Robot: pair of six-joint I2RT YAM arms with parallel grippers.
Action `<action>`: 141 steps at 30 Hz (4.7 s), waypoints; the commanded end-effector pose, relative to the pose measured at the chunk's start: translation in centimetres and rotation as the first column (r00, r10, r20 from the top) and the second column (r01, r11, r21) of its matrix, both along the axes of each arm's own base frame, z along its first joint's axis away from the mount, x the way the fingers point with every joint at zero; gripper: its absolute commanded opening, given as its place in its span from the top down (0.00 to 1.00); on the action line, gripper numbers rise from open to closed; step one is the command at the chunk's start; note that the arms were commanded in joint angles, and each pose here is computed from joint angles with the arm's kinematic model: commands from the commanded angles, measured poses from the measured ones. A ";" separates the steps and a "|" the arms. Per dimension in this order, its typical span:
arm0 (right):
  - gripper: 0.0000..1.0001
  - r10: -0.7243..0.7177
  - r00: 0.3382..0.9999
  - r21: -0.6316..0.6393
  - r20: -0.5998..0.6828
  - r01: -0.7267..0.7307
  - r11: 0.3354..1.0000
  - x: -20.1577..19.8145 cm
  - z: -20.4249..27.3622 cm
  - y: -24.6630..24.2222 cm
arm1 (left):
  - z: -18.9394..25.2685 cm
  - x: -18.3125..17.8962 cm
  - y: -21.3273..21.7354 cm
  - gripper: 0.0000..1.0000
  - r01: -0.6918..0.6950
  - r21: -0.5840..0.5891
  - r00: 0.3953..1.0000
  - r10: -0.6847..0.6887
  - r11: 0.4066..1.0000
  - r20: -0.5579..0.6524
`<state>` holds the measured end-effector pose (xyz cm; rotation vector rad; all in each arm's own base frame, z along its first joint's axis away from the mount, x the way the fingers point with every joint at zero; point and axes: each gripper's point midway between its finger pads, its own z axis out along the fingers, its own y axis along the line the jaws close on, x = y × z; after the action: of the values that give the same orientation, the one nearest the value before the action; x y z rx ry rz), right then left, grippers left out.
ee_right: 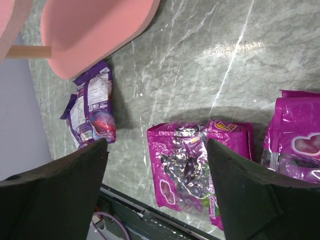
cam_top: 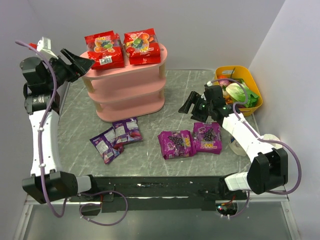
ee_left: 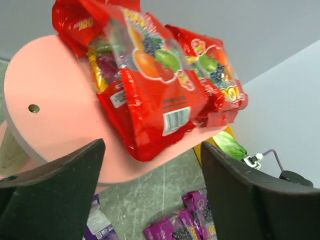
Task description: Place and organize the candy bags onto the shelf
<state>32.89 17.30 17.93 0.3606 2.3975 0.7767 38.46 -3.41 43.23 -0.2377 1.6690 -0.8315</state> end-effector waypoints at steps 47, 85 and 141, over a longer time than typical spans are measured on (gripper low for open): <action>0.22 0.606 0.783 0.273 -0.139 -0.558 0.783 -2.9 -9.3 22.7 | -29.6 -11.3 -2.3 0.24 -0.241 -0.216 0.769 0.051 0.946 -0.637; 1.00 0.648 0.715 0.709 -0.264 -0.311 0.632 -6.1 -5.7 21.7 | -35.4 -11.1 -9.1 0.16 -0.084 -0.234 0.718 -0.104 0.969 -0.689; 0.98 0.648 0.695 0.464 -0.311 -0.484 0.742 -7.2 -7.0 16.2 | -34.5 -9.9 -15.4 0.26 -0.148 -0.517 0.576 -0.352 0.843 -0.738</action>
<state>26.14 35.32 10.28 0.0596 2.8451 1.7802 27.58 -17.96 7.41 -1.0937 2.3264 -1.3334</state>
